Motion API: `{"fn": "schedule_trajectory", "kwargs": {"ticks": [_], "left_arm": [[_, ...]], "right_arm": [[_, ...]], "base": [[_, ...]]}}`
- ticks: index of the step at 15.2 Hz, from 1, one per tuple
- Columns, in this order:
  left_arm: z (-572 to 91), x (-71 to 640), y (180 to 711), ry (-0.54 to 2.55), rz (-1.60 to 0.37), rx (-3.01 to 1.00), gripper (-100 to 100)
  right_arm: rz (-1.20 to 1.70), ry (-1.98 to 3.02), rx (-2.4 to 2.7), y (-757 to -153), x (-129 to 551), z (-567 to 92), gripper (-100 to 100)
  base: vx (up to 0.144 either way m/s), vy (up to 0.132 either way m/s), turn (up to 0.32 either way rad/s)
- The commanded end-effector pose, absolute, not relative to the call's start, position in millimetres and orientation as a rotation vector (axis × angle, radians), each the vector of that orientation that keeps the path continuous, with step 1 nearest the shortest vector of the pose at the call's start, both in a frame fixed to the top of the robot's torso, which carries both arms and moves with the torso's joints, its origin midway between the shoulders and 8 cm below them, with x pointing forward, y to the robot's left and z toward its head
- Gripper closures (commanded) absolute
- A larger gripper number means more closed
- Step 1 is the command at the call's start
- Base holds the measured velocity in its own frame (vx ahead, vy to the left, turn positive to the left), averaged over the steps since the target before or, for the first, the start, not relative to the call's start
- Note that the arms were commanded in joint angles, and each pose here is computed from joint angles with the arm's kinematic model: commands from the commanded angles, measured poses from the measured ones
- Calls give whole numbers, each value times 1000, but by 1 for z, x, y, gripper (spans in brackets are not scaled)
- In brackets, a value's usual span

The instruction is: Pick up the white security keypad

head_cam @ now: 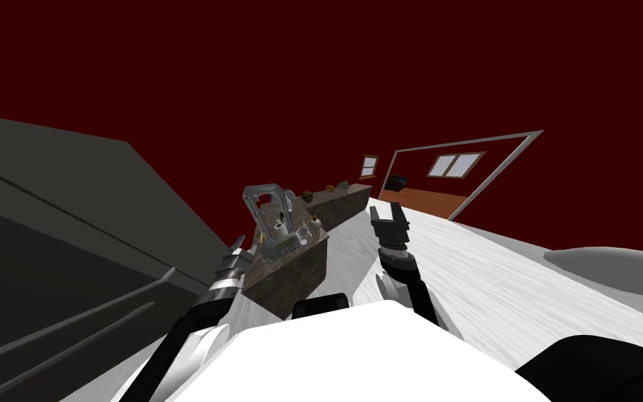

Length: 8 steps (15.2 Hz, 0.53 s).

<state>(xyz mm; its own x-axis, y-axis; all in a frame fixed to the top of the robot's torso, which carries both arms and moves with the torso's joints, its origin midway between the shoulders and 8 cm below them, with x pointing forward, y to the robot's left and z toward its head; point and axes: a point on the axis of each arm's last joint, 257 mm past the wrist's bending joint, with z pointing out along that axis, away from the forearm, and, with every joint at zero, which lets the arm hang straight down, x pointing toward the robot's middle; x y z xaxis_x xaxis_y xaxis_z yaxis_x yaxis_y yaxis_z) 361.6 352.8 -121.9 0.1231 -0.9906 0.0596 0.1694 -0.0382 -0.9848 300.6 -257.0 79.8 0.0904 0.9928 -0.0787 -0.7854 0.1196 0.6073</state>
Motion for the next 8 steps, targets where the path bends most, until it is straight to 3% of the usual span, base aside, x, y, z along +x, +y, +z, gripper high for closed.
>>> {"fn": "schedule_trajectory", "kwargs": {"ticks": [1, 8], "left_arm": [[-136, 359, 367, 995, -1194, -1237, -100], [-168, 345, 401, 1038, -1115, -1382, -100]], "right_arm": [[1396, 543, 471, -257, 301, 80, 0], [1396, 543, 471, -257, 301, 80, 0]], "base": [[-19, 9, -157], [-10, 4, -88]]}}
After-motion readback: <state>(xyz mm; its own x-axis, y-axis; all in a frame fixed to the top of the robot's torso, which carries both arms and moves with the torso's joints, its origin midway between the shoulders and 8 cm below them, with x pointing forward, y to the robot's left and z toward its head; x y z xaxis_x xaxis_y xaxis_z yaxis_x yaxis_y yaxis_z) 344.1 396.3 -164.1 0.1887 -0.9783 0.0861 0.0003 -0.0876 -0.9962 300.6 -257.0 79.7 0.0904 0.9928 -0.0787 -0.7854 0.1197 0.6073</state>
